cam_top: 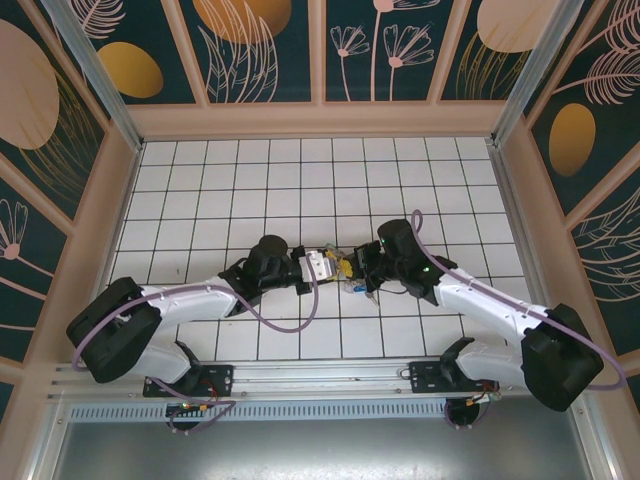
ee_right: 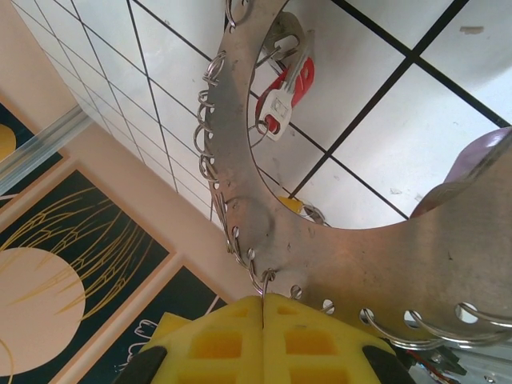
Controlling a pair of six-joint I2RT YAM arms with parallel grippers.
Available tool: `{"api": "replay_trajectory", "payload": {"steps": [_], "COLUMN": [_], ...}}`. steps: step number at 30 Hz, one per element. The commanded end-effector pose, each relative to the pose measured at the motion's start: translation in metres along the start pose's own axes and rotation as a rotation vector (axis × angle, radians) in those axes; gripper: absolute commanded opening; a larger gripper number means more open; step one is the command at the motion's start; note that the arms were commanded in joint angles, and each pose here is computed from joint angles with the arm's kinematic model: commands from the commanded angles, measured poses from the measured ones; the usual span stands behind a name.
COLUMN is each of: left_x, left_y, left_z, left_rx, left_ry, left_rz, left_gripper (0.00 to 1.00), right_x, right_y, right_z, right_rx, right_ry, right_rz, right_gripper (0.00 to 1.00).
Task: Put the keys on the keyring
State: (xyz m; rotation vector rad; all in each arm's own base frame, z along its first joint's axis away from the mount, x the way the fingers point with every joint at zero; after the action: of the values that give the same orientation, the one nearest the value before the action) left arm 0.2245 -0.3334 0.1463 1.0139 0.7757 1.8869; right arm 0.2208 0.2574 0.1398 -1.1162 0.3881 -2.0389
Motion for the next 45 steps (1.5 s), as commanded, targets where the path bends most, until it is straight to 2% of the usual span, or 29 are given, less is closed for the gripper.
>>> {"api": "replay_trajectory", "payload": {"steps": [1, 10, 16, 24, 30, 34, 36, 38, 39, 42, 45], "left_x": [-0.004, -0.005, -0.011, -0.019, -0.019, -0.015, -0.012, -0.007, -0.006, 0.001, 0.007], "left_y": [-0.001, -0.008, -0.014, -0.014, -0.019, -0.022, -0.019, -0.013, -0.011, 0.000, 0.013], "left_z": [0.004, 0.002, 0.012, 0.023, 0.024, 0.029, 0.030, 0.032, 0.034, 0.037, 0.037], "left_rx": [0.012, 0.033, 0.059, 0.075, 0.068, 0.060, 0.055, 0.047, 0.043, 0.029, -0.001], "left_ry": [0.004, -0.008, 0.043, 0.093, 0.107, 0.140, 0.148, 0.165, 0.172, 0.175, 0.168], "left_rz": [0.018, 0.056, 0.082, 0.073, 0.102, 0.126, 0.118, 0.090, 0.080, 0.057, 0.021], "left_gripper": [0.30, 0.31, 0.28, 0.21, 0.01, 0.00, 0.00, 0.00, 0.00, 0.00, 0.00], "right_x": [0.000, -0.001, 0.002, 0.001, 0.002, 0.015, 0.025, 0.035, 0.040, 0.053, 0.067], "right_y": [-0.012, -0.013, -0.015, -0.017, -0.014, -0.003, 0.003, 0.007, 0.010, 0.026, 0.026], "right_z": [0.018, 0.026, 0.030, 0.028, 0.023, 0.011, 0.010, 0.015, 0.019, 0.021, 0.043], "right_rx": [0.009, -0.001, -0.001, -0.004, -0.007, 0.079, 0.150, 0.226, 0.265, 0.378, 0.722], "right_ry": [0.053, 0.084, 0.104, 0.096, 0.085, 0.067, 0.075, 0.111, 0.131, 0.112, 0.142], "right_rz": [0.029, 0.030, 0.033, 0.050, 0.045, -0.018, -0.050, -0.035, -0.023, -0.035, -0.082], "right_gripper": [0.00, 0.00, 0.00, 0.00, 0.00, 0.01, 0.18, 0.40, 0.45, 0.48, 0.47]}}
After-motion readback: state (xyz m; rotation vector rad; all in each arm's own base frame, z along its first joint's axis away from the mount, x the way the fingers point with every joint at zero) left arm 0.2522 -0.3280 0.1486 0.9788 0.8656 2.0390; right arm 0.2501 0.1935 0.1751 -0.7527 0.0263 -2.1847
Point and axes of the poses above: each hand's point on the last joint's axis, 136 mm out from that joint toward the fingers, its own x axis back along the fingers, its own z axis along the line the jaws close on, y = z × x, the point moved 1 cm from there along x, back along the fingers, and after that the axes turned 9 degrees about -x, right-handed, at the moved point
